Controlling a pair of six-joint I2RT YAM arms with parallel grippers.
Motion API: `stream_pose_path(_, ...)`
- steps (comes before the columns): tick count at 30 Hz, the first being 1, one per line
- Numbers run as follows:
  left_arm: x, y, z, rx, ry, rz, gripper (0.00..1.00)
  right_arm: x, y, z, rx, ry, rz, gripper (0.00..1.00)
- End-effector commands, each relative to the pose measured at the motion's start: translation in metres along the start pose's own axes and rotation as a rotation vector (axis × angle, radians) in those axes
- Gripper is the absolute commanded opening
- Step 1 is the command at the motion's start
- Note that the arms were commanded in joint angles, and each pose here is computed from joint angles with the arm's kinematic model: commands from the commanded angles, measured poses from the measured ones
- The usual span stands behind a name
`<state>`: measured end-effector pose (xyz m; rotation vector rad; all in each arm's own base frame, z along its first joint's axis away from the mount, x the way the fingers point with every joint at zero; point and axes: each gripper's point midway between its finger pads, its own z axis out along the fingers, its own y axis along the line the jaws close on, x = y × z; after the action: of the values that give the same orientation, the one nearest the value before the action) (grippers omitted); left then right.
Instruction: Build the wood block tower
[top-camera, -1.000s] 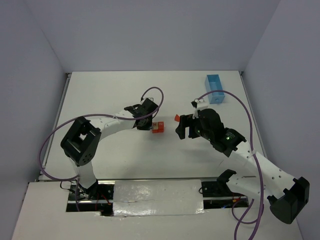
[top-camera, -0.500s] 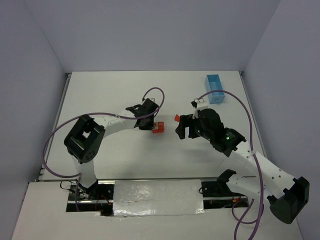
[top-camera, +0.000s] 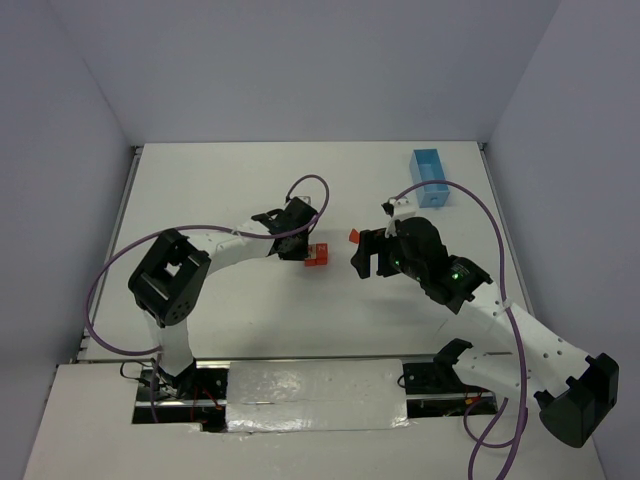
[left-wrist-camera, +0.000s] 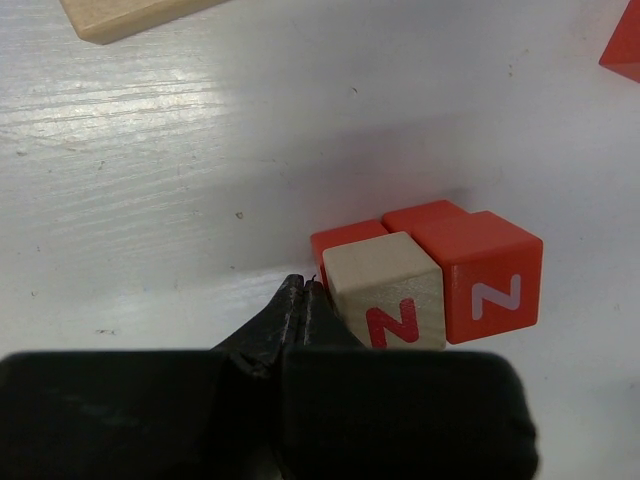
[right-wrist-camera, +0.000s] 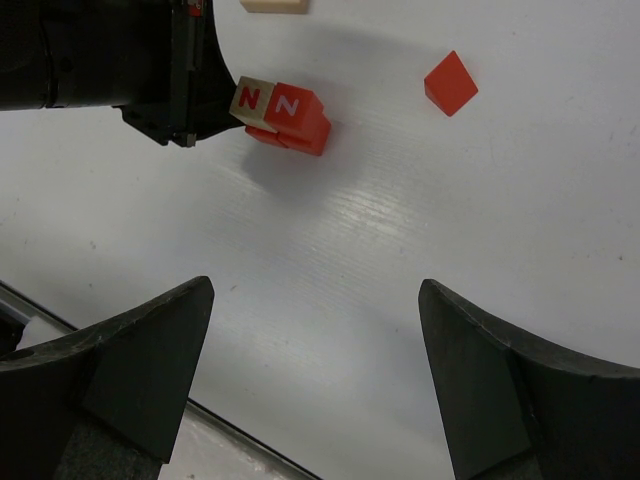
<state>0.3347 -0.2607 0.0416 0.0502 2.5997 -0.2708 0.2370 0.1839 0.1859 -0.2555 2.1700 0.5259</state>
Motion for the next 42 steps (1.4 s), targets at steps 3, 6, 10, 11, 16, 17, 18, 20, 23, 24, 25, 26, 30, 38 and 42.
stream_pose_path(3, -0.002, -0.004, 0.003, 0.015, -0.005, -0.024, 0.0, -0.013, 0.008, 0.001, -0.032, -0.051, -0.016, 0.91)
stream_pose_path(6, -0.002, -0.003, 0.003, 0.015, -0.005, -0.027, 0.0, -0.012, 0.008, 0.001, -0.031, -0.05, -0.016, 0.91)
stream_pose_path(10, -0.002, -0.005, 0.004, 0.02, -0.001, -0.027, 0.0, -0.012, 0.007, 0.001, -0.029, -0.049, -0.016, 0.91)
stream_pose_path(11, -0.002, -0.005, 0.004, 0.02, -0.001, -0.027, 0.0, -0.012, 0.007, 0.001, -0.029, -0.049, -0.016, 0.91)
stream_pose_path(16, -0.001, -0.005, 0.003, 0.025, 0.0, -0.028, 0.0, -0.012, 0.007, 0.001, -0.029, -0.049, -0.016, 0.91)
stream_pose_path(17, -0.001, -0.004, 0.003, 0.018, -0.001, -0.03, 0.0, -0.012, 0.008, 0.001, -0.03, -0.048, -0.017, 0.91)
stream_pose_path(18, -0.001, -0.004, 0.003, 0.019, 0.0, -0.03, 0.0, -0.012, 0.008, 0.001, -0.03, -0.047, -0.017, 0.91)
stream_pose_path(20, 0.0, -0.005, 0.002, 0.025, 0.0, -0.031, 0.0, -0.012, 0.007, 0.001, -0.03, -0.05, -0.016, 0.91)
stream_pose_path(23, -0.001, -0.006, 0.001, 0.028, -0.002, -0.034, 0.0, -0.012, 0.008, 0.001, -0.029, -0.049, -0.017, 0.91)
stream_pose_path(24, 0.0, -0.005, 0.002, 0.027, -0.001, -0.032, 0.0, -0.012, 0.007, 0.001, -0.028, -0.051, -0.016, 0.91)
stream_pose_path(25, -0.001, -0.006, 0.002, 0.028, -0.002, -0.033, 0.0, -0.012, 0.007, 0.001, -0.028, -0.049, -0.016, 0.91)
stream_pose_path(26, -0.001, -0.006, 0.002, 0.031, -0.002, -0.033, 0.0, -0.013, 0.007, 0.0, -0.029, -0.054, -0.016, 0.91)
stream_pose_path(30, 0.0, -0.006, 0.002, 0.031, 0.002, -0.035, 0.0, -0.012, 0.008, 0.001, -0.031, -0.05, -0.017, 0.91)
stream_pose_path(38, -0.001, 0.012, -0.003, -0.068, -0.008, -0.062, 0.0, -0.012, 0.008, 0.001, -0.033, -0.051, -0.017, 0.91)
stream_pose_path(42, -0.011, 0.025, -0.018, -0.137, -0.059, -0.094, 0.0, -0.012, 0.008, 0.001, -0.031, -0.05, -0.017, 0.91)
